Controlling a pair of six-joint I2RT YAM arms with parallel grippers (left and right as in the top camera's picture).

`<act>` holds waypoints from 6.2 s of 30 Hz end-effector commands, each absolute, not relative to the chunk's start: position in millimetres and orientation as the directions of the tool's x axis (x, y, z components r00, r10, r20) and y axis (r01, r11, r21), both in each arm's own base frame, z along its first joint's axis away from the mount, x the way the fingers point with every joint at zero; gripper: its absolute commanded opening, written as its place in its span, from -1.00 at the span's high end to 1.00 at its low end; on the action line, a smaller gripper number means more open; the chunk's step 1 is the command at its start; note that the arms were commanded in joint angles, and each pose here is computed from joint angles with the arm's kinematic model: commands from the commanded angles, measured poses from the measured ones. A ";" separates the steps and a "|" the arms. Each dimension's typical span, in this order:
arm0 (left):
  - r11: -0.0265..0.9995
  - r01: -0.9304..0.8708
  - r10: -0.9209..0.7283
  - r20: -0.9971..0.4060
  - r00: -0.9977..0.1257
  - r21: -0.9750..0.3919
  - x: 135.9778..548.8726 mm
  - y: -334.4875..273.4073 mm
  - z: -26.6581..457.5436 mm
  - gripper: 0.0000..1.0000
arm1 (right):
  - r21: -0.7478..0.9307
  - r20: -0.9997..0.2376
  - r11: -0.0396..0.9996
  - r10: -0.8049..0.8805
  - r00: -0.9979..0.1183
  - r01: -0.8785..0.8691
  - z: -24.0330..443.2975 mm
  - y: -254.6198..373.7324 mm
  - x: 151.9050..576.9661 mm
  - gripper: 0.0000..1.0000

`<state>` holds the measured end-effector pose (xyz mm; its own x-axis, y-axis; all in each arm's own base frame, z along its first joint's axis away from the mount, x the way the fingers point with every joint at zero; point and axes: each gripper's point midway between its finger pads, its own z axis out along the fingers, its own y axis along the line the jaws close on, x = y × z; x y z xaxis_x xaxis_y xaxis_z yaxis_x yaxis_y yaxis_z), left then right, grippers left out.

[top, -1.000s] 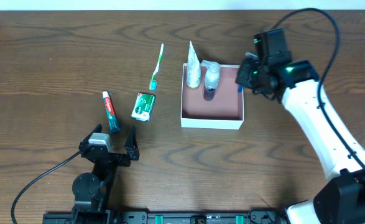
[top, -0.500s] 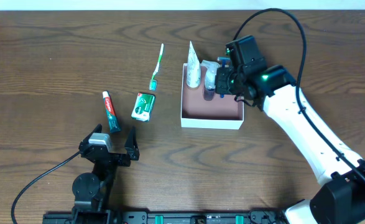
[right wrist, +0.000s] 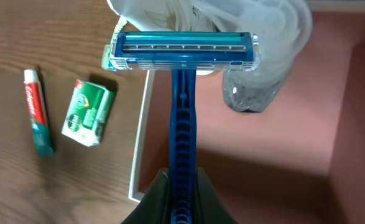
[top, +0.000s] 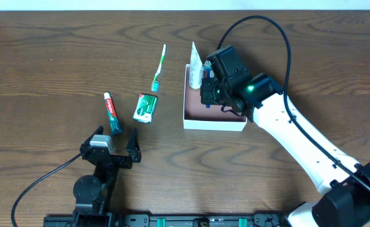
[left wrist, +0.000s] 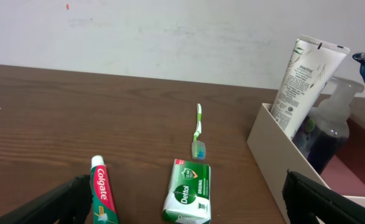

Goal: Pack container
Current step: 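Lift the razor and carry it left over the box, then lower the razor into the box and open the right gripper, then move the right gripper back right away from the box, then move the left gripper forward over the Colgate tube and Dettol box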

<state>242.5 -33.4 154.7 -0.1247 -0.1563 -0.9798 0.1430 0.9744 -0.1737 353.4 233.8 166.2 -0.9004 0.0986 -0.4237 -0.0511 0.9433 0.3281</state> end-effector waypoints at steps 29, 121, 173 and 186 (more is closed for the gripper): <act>0.977 0.136 -0.140 -0.975 -0.174 -0.165 242.1 -33.2 137.5 -0.96 | 0.323 -0.170 0.825 0.533 -0.829 0.464 100.1 253.5 335.2 0.88; 0.977 0.137 -0.140 -0.975 -0.174 -0.165 242.1 -33.3 137.6 -0.96 | -0.116 -0.195 0.497 0.837 -0.510 0.860 85.9 -74.2 332.2 -0.98; 0.993 -0.096 -0.105 -0.148 -0.983 -0.061 324.1 -29.7 90.6 -0.96 | -0.116 -0.195 0.497 0.837 -0.510 0.860 85.9 -74.2 332.2 -0.98; 1.000 -0.005 -0.009 -0.207 -0.978 -0.020 338.1 -29.7 91.1 -0.96 | -0.116 -0.195 0.497 0.837 -0.510 0.860 85.9 -74.2 332.2 -0.97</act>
<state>332.9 -29.7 90.1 -0.9791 -0.0525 -0.1965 -0.0446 0.9980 -0.0443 331.2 -70.1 86.3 -0.5120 0.8381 -0.1881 0.8590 0.5006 -0.1076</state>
